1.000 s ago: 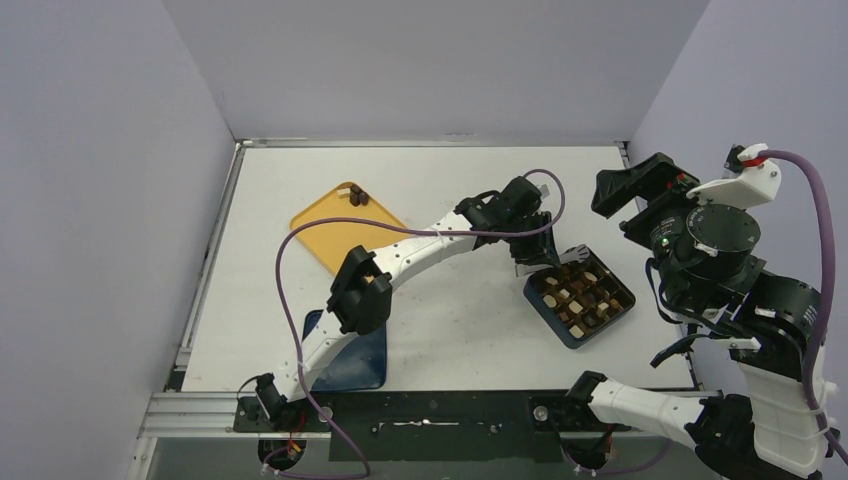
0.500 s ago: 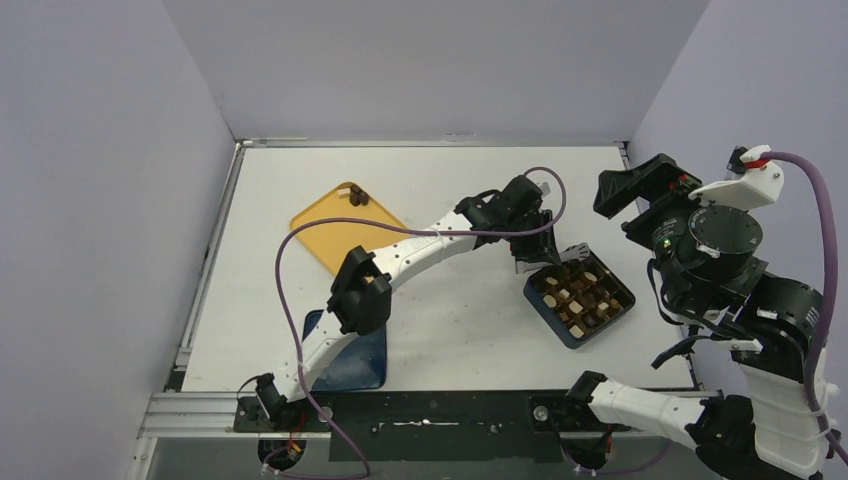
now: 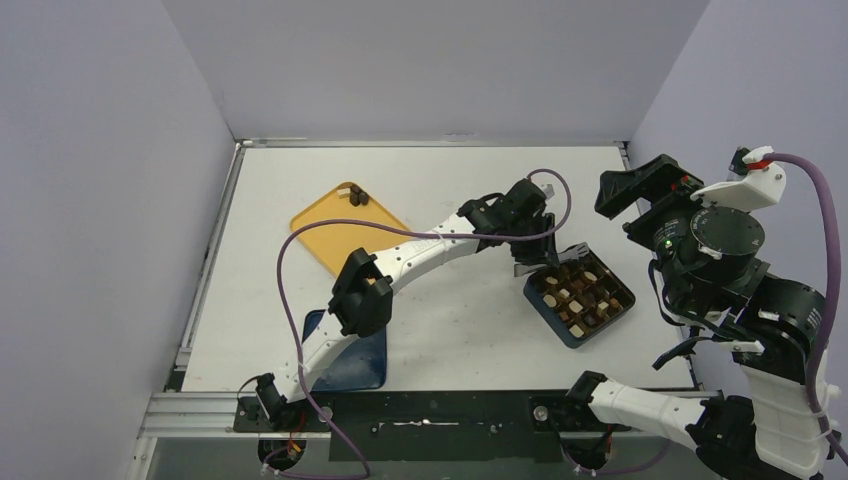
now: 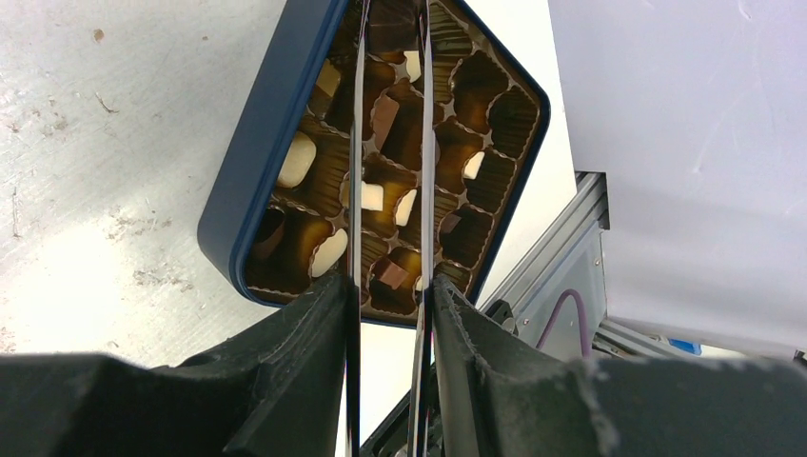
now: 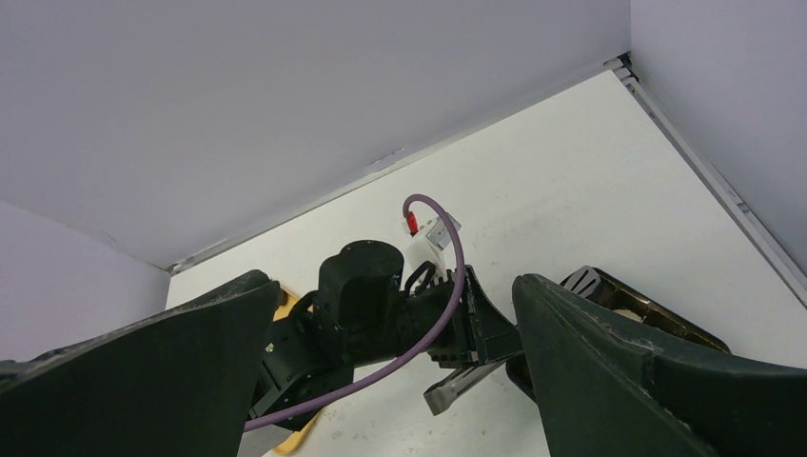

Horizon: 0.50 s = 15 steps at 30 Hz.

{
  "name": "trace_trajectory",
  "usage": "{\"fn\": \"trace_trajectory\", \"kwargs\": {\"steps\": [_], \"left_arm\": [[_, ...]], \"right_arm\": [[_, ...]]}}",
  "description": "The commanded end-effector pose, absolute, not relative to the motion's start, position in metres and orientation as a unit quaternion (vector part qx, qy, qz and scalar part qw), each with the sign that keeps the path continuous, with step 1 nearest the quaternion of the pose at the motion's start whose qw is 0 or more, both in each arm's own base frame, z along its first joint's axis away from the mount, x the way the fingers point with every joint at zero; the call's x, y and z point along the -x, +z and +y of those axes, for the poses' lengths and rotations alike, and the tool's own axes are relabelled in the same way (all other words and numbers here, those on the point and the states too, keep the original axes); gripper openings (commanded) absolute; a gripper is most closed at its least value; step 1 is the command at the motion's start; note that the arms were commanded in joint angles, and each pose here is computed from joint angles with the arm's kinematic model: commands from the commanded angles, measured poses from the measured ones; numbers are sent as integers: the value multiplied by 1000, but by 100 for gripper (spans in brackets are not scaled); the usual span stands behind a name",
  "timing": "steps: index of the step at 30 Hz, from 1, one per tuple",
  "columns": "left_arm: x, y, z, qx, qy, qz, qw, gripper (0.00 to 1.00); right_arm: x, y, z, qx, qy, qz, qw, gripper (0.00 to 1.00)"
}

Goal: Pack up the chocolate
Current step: Place the fake chocolate in the packing box.

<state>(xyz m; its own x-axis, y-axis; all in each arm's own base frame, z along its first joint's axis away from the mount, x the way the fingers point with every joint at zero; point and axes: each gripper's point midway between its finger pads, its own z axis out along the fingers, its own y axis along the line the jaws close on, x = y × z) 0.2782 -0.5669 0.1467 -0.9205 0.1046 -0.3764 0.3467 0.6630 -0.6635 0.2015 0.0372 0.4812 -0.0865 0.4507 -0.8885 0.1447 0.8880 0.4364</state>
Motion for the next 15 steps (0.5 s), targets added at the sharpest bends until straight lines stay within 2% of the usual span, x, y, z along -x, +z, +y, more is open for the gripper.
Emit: {"fn": "trace_trajectory", "kwargs": {"steps": [1, 15], "left_arm": [[-293, 202, -569, -128, -418, 873, 217, 34], [-292, 211, -569, -130, -421, 869, 224, 36]], "right_arm": [[-202, 487, 32, -209, 110, 721, 651, 100], [-201, 489, 31, -209, 110, 719, 654, 100]]}}
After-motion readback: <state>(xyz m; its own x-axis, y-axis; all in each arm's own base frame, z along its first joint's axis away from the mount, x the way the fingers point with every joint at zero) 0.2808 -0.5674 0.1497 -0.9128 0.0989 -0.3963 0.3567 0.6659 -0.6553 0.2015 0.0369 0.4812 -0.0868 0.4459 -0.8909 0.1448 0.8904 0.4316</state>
